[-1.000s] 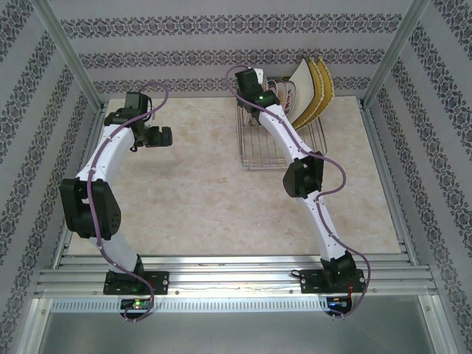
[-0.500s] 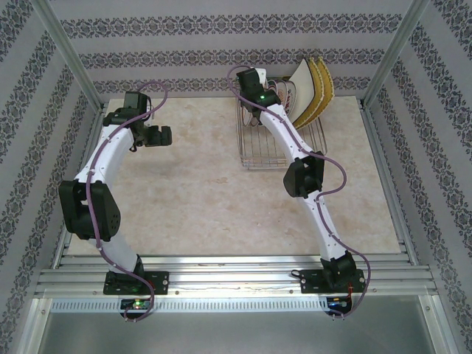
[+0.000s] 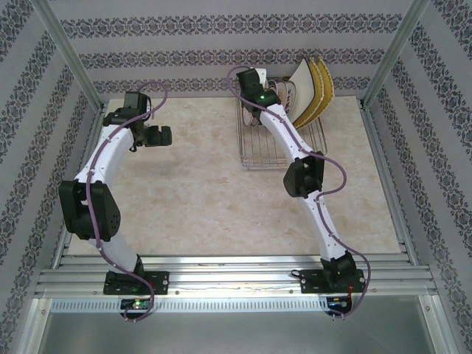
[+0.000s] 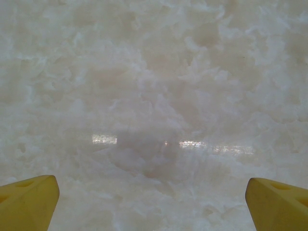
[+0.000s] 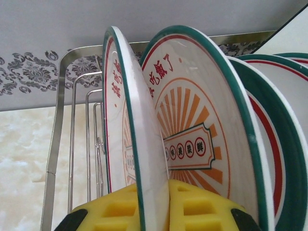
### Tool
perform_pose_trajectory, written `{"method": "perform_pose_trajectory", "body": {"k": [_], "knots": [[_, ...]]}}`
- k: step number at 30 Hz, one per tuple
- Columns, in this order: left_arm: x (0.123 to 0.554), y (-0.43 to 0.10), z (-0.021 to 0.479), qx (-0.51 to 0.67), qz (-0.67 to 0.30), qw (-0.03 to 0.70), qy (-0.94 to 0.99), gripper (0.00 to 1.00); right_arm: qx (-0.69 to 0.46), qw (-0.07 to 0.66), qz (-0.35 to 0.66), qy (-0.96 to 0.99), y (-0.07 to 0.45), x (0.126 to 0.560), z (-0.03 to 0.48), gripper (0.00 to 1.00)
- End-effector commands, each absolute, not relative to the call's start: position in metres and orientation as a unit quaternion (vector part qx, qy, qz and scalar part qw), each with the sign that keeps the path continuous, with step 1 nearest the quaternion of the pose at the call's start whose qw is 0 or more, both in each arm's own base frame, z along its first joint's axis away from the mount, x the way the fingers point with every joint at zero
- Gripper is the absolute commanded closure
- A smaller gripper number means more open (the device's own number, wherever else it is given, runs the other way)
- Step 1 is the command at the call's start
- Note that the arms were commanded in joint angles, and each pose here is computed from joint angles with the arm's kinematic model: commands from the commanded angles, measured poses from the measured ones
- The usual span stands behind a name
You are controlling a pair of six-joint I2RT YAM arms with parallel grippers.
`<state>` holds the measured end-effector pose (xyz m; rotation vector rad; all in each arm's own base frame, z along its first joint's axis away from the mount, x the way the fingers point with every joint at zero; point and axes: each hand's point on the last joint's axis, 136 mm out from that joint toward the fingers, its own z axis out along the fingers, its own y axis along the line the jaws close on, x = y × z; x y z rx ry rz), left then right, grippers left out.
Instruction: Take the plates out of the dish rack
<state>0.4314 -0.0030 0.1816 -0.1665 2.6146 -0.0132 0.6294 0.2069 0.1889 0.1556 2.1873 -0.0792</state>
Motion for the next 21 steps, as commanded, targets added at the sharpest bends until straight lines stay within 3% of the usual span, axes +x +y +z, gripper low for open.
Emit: {"method": "perform_pose_trajectory", "body": {"k": [1,13,21], "knots": [[0.423,-0.001,0.188,-0.055,0.01,0.254,0.966,0.0,0.057,0.542,0.045,0.837,0.234,0.614,0.301,1.0],[0.423,-0.005,0.19,-0.059,-0.003,0.258,0.964,0.0,0.05,0.578,0.025,0.814,0.219,0.586,0.367,1.0],[0.42,-0.007,0.189,-0.059,-0.006,0.262,0.963,0.0,0.023,0.569,0.069,0.819,0.226,0.561,0.387,1.0]]}}
